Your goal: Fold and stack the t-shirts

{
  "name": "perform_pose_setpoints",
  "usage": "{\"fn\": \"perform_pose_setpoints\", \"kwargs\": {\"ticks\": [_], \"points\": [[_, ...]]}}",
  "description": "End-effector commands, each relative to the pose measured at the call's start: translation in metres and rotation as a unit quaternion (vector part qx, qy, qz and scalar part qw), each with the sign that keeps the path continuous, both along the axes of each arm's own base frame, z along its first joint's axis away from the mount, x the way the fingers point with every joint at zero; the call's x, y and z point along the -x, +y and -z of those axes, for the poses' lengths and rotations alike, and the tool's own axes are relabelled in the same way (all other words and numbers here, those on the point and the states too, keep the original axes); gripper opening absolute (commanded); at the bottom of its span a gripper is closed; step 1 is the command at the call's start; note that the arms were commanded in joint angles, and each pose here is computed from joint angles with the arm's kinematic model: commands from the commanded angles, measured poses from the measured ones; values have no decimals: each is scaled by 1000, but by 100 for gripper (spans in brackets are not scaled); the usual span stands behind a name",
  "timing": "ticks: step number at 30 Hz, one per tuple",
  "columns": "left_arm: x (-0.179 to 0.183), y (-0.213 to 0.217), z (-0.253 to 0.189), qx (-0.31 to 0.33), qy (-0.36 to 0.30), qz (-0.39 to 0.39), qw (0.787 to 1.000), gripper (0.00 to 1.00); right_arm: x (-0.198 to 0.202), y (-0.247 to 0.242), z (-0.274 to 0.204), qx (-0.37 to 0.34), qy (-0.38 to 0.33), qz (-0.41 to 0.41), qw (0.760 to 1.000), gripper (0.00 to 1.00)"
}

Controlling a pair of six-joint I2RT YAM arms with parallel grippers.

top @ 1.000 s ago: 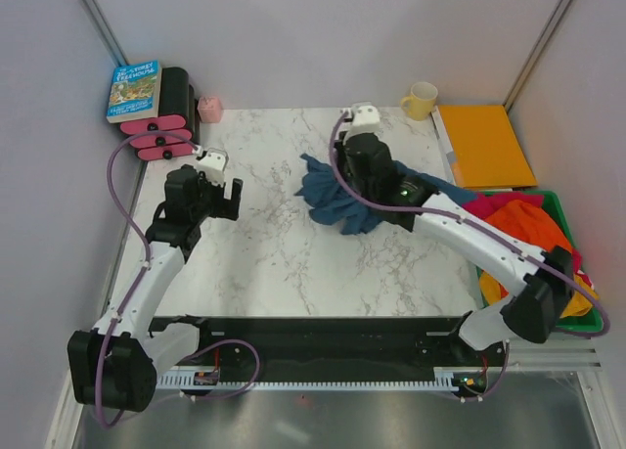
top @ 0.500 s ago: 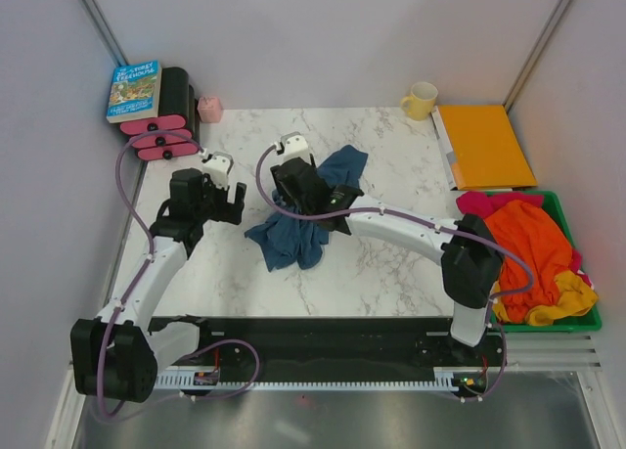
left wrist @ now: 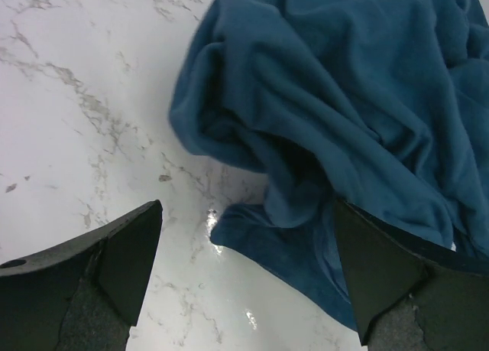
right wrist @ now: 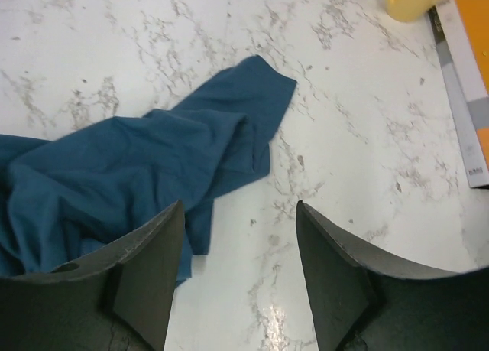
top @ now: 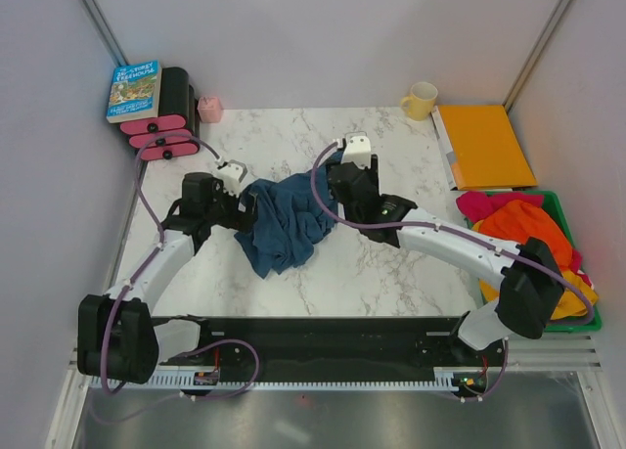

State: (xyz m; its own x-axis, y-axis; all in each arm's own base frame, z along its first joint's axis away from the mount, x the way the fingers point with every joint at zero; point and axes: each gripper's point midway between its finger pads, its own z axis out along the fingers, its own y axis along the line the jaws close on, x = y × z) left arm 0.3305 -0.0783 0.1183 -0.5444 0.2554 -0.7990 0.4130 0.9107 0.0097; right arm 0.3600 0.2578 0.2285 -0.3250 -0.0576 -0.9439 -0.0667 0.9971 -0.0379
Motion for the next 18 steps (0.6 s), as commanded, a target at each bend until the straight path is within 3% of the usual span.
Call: {"fn": "perform_pose_setpoints", "kwargs": {"ticks": [1, 4, 10, 18], "points": [[7, -13, -8, 9, -26, 44, 999, 99, 6, -18, 16, -5, -2, 35, 999, 67], [16, -13, -6, 1, -28, 55, 998, 99, 10, -20, 27, -2, 8, 34, 999, 67], [36, -6, 40, -34, 36, 76, 996, 98, 10, -19, 49, 7, 26, 36, 999, 67], [26, 10, 70, -72, 93, 41, 992, 88, 12, -20, 59, 2, 34, 37, 999, 66]]}}
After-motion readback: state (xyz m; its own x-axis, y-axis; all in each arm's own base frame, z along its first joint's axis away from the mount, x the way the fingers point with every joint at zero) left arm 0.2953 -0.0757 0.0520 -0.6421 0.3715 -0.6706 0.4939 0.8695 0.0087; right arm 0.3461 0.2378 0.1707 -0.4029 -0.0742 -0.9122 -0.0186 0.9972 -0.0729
